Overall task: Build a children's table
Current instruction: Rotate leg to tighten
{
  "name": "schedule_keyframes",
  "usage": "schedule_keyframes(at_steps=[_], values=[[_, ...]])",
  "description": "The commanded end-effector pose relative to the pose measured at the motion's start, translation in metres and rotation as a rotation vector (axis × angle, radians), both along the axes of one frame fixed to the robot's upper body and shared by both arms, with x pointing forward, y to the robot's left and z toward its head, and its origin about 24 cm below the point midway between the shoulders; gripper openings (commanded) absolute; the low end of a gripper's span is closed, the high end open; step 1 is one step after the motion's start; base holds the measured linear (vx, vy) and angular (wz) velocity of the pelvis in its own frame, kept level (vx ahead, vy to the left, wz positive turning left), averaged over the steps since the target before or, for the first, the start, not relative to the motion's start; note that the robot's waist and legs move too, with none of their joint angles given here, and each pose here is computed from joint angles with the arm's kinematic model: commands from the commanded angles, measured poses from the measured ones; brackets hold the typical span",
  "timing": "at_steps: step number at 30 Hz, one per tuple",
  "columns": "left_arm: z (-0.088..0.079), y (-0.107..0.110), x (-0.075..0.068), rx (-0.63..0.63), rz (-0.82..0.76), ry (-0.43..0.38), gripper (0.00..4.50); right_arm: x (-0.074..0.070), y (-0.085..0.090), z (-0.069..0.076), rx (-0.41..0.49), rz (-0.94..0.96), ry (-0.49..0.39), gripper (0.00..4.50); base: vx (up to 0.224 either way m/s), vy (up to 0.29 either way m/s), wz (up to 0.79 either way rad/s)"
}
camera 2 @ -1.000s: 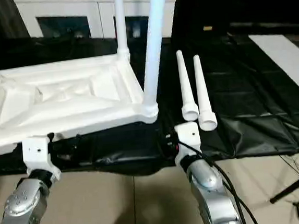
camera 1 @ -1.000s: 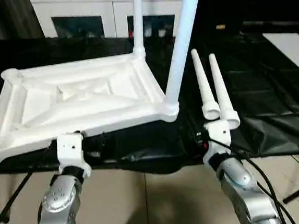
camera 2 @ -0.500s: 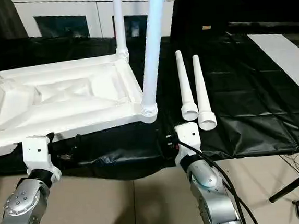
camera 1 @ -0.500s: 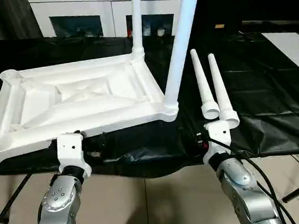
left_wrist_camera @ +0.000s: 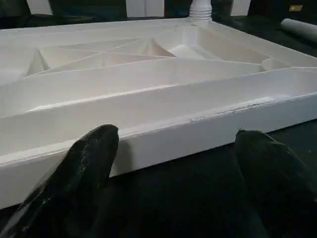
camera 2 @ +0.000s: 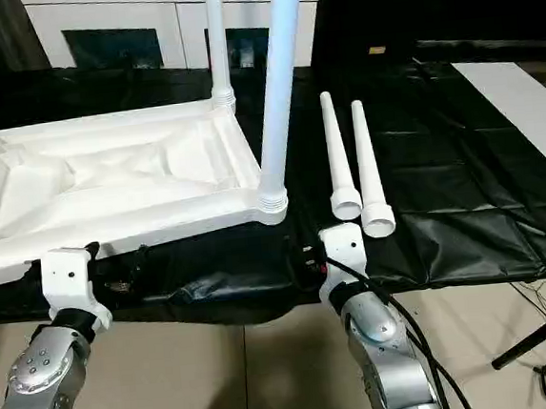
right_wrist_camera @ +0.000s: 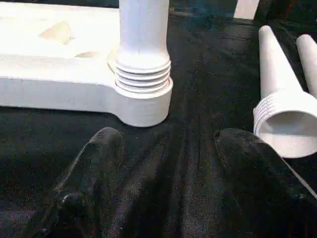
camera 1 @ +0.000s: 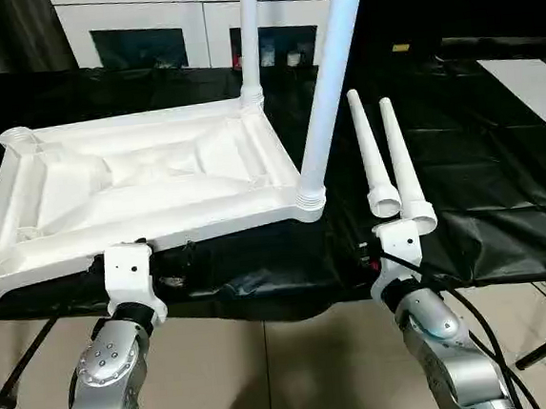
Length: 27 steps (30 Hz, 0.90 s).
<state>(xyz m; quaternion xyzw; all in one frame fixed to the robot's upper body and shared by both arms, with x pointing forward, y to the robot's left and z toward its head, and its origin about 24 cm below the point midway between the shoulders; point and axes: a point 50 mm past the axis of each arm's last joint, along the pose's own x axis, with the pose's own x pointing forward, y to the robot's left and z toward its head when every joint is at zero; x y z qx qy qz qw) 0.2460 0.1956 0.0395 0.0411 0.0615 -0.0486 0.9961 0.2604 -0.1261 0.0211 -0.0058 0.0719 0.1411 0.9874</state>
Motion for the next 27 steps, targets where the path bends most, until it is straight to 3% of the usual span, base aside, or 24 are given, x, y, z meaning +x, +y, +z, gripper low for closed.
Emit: schedule_keyframes(at_steps=[1, 17, 18, 27], values=[[-0.001, -0.002, 0.000, -0.001, -0.013, 0.003, 4.19, 0.002, -0.002, 0.001, 0.005, -0.008, -0.001, 3.32, 0.000, 0.000, 0.00], [-0.001, -0.002, 0.000, -0.001, -0.013, 0.003, 4.19, 0.002, -0.002, 0.001, 0.005, -0.008, -0.001, 3.32, 0.000, 0.000, 0.00], [0.047, -0.030, 0.047, -0.087, -0.007, 0.031, 4.19, 0.018, -0.025, 0.059, 0.068, -0.267, -0.096, 3.32, 0.000, 0.000, 0.00], [0.049, -0.037, 0.041, -0.024, -0.058, -0.019, 4.19, 0.015, -0.022, 0.067, 0.122, -0.237, -0.123, 3.32, -0.017, 0.005, 0.02]])
